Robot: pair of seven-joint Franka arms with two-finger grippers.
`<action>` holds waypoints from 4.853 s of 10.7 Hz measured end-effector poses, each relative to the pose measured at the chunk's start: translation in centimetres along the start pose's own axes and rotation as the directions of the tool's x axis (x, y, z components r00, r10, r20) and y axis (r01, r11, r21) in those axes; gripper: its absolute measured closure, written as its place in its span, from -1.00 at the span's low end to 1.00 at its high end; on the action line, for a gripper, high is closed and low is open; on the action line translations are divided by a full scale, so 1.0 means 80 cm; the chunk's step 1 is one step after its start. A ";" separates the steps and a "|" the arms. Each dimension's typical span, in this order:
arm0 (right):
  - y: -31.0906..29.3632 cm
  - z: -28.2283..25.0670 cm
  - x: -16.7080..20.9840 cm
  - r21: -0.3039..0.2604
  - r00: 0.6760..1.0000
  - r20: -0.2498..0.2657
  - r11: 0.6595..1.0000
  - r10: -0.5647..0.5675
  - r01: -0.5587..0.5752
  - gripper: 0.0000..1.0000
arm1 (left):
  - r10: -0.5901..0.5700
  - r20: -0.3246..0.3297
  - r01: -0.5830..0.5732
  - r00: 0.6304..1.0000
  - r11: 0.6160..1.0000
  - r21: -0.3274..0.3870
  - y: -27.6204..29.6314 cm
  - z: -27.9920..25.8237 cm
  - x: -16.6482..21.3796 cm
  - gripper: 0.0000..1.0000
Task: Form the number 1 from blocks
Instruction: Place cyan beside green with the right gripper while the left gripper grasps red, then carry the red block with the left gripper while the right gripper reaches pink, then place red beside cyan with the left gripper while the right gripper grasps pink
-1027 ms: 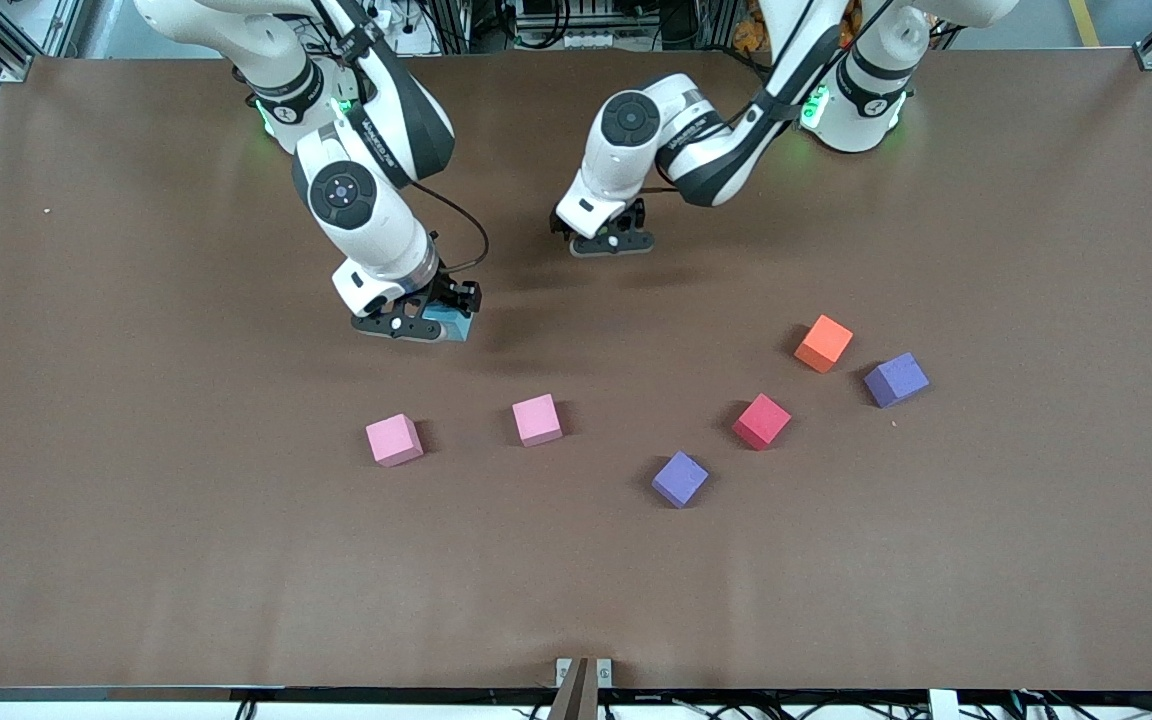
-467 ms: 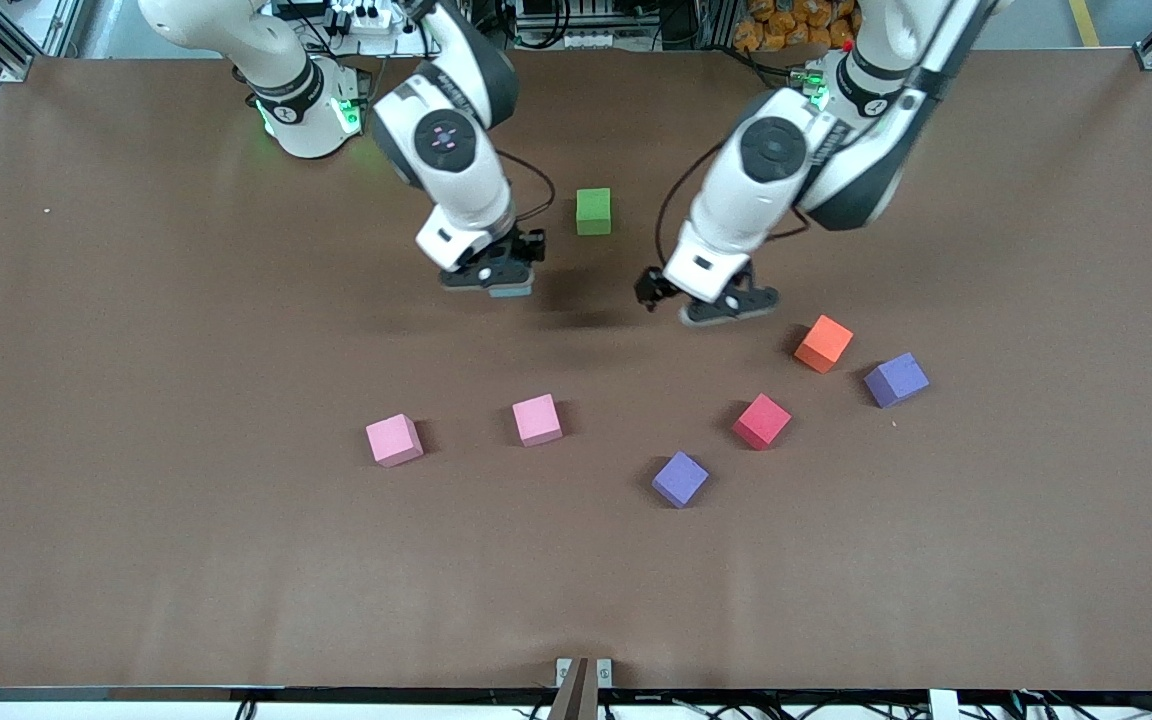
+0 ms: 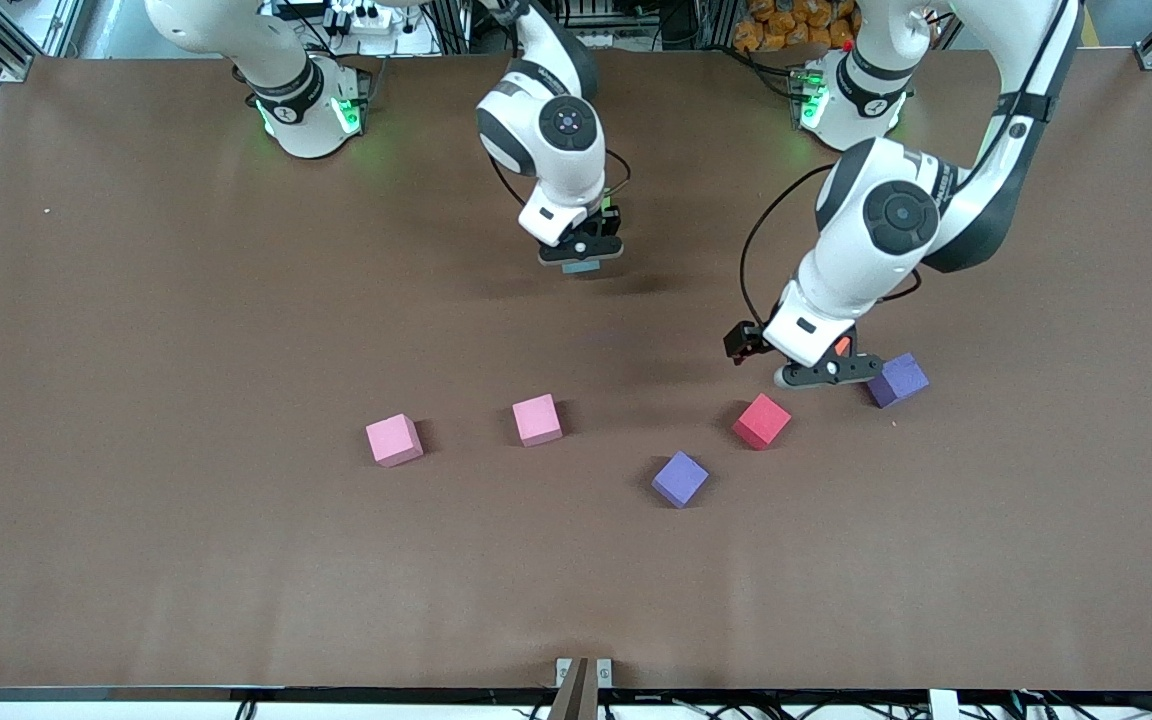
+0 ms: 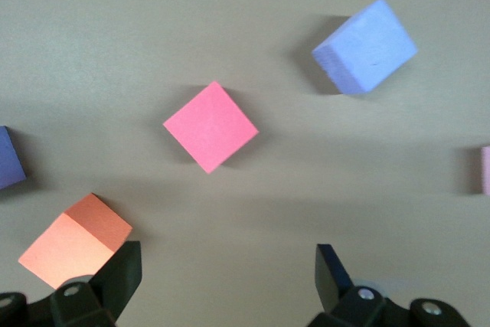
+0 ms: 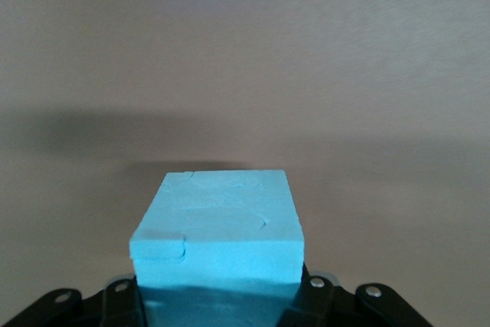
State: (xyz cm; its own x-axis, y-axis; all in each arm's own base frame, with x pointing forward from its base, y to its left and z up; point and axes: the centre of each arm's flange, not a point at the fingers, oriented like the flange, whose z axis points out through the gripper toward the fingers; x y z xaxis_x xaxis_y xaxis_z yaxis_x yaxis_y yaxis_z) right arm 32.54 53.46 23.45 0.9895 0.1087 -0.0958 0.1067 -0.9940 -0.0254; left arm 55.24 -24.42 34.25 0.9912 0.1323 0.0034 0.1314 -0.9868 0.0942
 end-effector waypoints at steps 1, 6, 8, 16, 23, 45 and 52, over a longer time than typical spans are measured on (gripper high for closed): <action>-0.011 0.011 -0.007 0.002 1.000 -0.007 1.000 0.006 -0.006 -0.26 | -0.008 0.010 0.008 1.000 1.000 0.007 -0.006 0.011 0.006 -1.00; -0.033 0.027 -0.038 -0.008 1.000 -0.005 1.000 0.021 -0.021 -0.26 | -0.072 0.003 0.072 0.997 0.997 0.027 -0.026 0.031 0.044 -1.00; -0.028 0.036 -0.040 -0.022 1.000 0.003 0.999 0.023 -0.023 -0.26 | -0.113 -0.002 0.113 0.994 0.993 0.031 -0.010 0.044 0.054 -1.00; -0.008 -0.004 0.002 0.024 0.990 -0.026 0.990 0.139 -0.138 -1.00 | -0.315 0.081 0.315 0.946 0.949 0.021 -0.002 0.106 0.063 -1.00; 0.211 -0.081 0.203 0.082 0.915 -0.089 0.919 0.393 -0.386 -1.00 | -0.365 0.081 0.362 0.927 0.931 0.052 -0.018 0.138 0.080 -1.00; 0.293 -0.025 0.329 0.269 0.536 0.186 0.482 0.824 -0.834 -1.00 | -0.058 0.153 0.046 0.987 0.995 0.086 0.123 0.155 -0.020 -0.23; 0.282 -0.020 0.332 0.300 0.502 0.229 0.430 0.834 -0.851 -1.00 | 0.210 0.215 -0.230 0.954 0.971 0.070 0.242 0.166 -0.176 -0.23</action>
State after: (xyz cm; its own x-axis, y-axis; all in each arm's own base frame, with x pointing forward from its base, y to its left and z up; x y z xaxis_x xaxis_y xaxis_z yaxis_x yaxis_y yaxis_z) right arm 61.36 33.87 21.94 0.5635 -0.7708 -0.2972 -0.8258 -0.5160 -0.2276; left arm 44.03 -46.60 22.78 0.9764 -0.1012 -0.1906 -0.0990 -0.9949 0.0208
